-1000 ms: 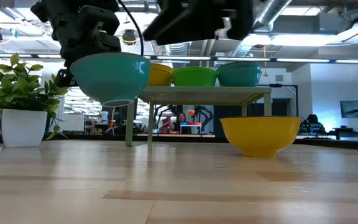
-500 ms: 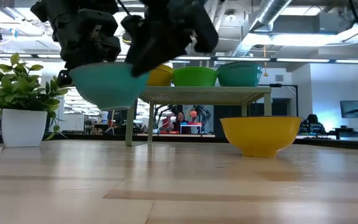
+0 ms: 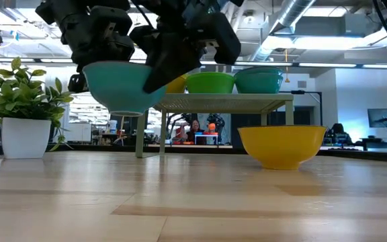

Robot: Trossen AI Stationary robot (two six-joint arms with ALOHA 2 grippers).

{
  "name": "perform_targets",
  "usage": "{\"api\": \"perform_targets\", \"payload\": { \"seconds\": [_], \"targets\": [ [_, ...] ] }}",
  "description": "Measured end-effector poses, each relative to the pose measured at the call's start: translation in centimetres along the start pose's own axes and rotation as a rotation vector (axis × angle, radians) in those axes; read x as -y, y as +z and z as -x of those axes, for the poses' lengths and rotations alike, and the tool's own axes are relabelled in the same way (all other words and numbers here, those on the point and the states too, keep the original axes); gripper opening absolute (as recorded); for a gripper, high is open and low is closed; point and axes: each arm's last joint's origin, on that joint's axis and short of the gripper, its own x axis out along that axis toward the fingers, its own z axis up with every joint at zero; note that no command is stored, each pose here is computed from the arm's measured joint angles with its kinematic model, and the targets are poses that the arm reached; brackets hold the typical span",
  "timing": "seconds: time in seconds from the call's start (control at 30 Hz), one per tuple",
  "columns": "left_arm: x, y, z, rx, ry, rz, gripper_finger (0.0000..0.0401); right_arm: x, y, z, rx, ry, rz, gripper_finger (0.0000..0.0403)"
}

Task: Pick & Place Mini bowls
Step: Stack the blue bowl on the blue bowl on the shelf

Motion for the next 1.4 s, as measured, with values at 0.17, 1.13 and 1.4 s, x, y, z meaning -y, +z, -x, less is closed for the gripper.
{"api": "perform_targets", "payload": {
  "seconds": [0.17,1.13,1.4],
  "targets": [
    [0.3,0.4,0.0,0.044,-0.031,-0.003,0.004,0.0,0.1,0.1,0.008,-0.003,-0.009,0.0016],
    [0.8,0.8,0.0,0.074,-0.084,-0.015,0.0143,-0.4,0.6,0.1,0.013,-0.007,-0.302,0.0009],
    [1.6,0.8,0.9,0.099,-0.155,-0.04,0.0149,-0.7,-0.2,-0.3,-0.07,-0.017,-0.474,0.0016]
  ]
}}
